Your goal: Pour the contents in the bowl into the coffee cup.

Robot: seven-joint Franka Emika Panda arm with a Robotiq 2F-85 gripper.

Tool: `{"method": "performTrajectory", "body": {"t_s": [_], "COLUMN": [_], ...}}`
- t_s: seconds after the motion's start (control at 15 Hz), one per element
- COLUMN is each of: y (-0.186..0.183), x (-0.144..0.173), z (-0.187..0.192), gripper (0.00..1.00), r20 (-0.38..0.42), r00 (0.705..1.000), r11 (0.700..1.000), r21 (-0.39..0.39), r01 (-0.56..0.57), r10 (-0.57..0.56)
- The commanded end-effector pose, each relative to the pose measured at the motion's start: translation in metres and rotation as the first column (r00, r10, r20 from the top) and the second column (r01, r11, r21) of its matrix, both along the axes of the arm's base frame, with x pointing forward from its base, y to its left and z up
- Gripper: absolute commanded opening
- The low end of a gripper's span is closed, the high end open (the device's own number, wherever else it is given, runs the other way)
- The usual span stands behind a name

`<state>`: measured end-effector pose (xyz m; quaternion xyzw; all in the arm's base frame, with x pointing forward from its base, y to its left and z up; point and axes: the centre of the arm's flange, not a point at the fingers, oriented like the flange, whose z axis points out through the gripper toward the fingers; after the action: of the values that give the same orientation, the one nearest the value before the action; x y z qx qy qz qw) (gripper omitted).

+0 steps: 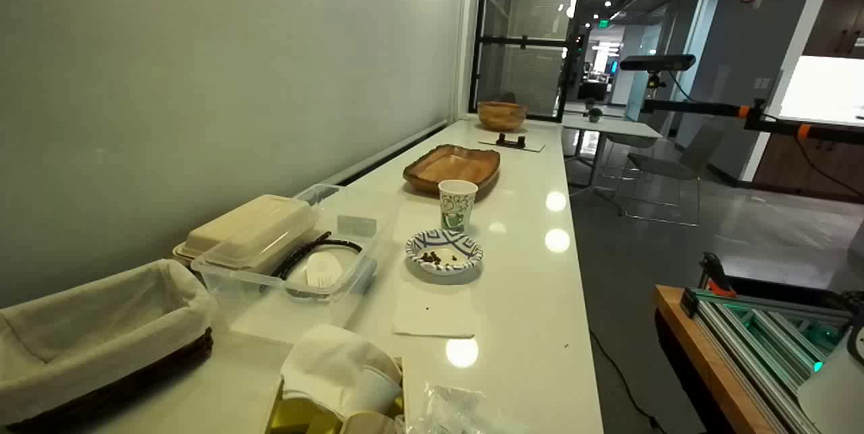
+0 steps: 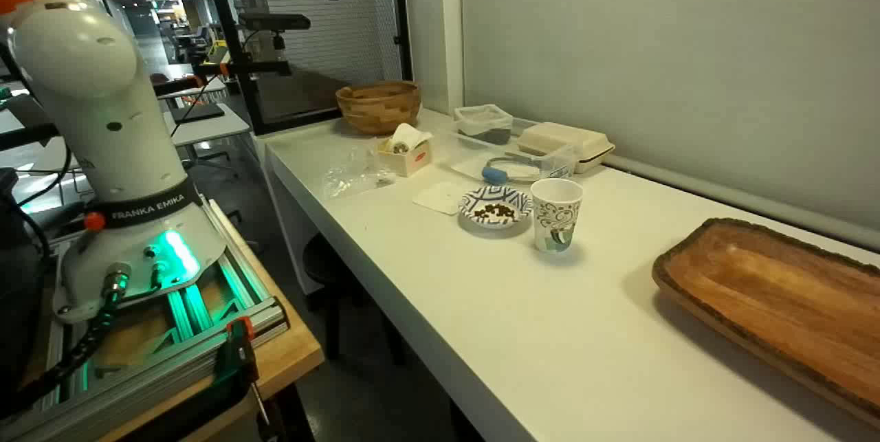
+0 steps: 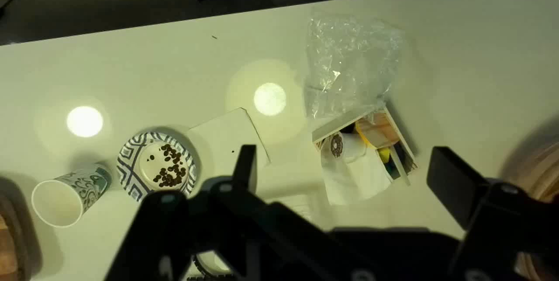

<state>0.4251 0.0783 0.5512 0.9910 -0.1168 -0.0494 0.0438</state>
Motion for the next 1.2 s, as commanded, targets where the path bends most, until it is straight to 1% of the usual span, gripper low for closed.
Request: {"method": "performTrajectory", "body": {"t_s": [0.0,0.53,0.73,0.8,0.87,0.93,1.13], "y": [0.0,0.0,-0.027,-0.038,-0.052,-0.063,-0.099], "x": [0.0,0.0,0.02,0.026,0.032,0.035,0.045], "z": [0.0,0.0,-0.011,-0.016,-0.026,-0.034,-0.074], "gripper": [1.0,1.0,1.0,1.0,1.0,1.0,1.0], "r20": [0.0,0.0,0.095,0.114,0.119,0.126,0.148], "r00": [1.0,1.0,0.995,0.993,0.993,0.991,0.984], "r11": [1.0,1.0,0.994,0.989,0.98,0.972,0.975], "r21": [0.0,0.0,-0.101,-0.144,-0.199,-0.235,-0.211], "r01": [0.0,0.0,0.038,0.023,0.001,-0.005,-0.066], "r10": [0.0,0.0,-0.028,-0.006,0.023,0.036,0.099]}}
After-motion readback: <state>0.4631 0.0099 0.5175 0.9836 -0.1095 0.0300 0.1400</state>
